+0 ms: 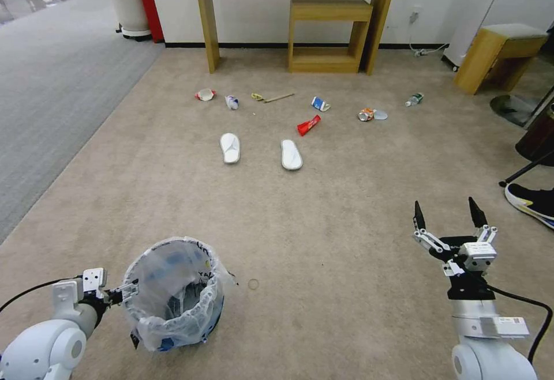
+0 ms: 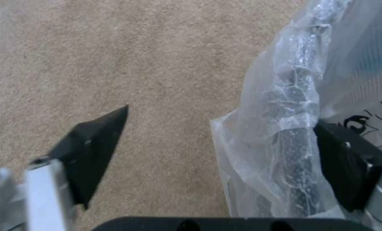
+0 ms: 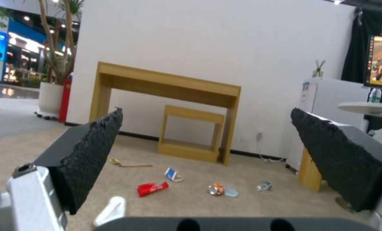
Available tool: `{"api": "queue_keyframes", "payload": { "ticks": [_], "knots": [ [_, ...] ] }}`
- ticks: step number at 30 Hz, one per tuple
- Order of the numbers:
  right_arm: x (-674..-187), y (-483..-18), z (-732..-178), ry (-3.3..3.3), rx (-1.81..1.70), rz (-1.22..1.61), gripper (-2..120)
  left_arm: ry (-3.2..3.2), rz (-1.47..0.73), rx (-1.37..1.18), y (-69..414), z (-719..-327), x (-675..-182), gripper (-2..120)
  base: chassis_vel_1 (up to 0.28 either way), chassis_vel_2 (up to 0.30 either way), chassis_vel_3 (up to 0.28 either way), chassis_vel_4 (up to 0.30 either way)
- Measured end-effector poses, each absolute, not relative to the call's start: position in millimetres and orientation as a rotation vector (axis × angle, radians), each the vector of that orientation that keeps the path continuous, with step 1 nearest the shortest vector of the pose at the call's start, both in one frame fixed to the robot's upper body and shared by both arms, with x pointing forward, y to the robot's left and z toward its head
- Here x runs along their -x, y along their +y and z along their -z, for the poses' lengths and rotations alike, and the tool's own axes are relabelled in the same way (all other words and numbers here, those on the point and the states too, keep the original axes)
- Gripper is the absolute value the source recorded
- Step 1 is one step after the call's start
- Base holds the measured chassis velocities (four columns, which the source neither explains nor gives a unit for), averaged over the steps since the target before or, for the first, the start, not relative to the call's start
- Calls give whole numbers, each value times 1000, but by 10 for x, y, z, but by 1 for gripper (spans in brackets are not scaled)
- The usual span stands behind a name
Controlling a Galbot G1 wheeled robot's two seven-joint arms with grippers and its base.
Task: Pick up the trash bin and place the garbage on the floor into it.
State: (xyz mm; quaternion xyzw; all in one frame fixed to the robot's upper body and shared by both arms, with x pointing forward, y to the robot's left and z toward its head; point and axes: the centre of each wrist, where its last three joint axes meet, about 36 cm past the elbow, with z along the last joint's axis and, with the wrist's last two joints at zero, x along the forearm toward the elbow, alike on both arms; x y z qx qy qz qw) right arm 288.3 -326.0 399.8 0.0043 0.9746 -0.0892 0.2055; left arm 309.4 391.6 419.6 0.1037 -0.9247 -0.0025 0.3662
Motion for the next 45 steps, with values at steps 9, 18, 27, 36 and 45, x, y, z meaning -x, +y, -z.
{"api": "queue_keyframes", "payload": {
  "ticks": [9,18,27,36,45],
  "knots": [
    [-2850,-3232,-3993,2708,-10,257,100,-2386,5,-255,3823,-4246,-3028,65,0,0,0,0],
    [-2819,-3203,-4017,2695,-8,261,100,-2369,41,-284,3817,-4217,-2983,30,0,0,0,0],
    [-2794,-3186,-4015,2685,-9,272,100,-2376,60,-275,3815,-4273,-2946,6,0,0,0,0],
    [-2805,-3198,-4069,2673,-14,275,100,-2454,-71,-288,3725,-4543,-2953,3,0,0,0,0],
    [-2834,-3209,-4028,2677,-20,268,100,-2542,-368,-345,3574,-4925,-2935,3,0,0,0,0]
  ]
}}
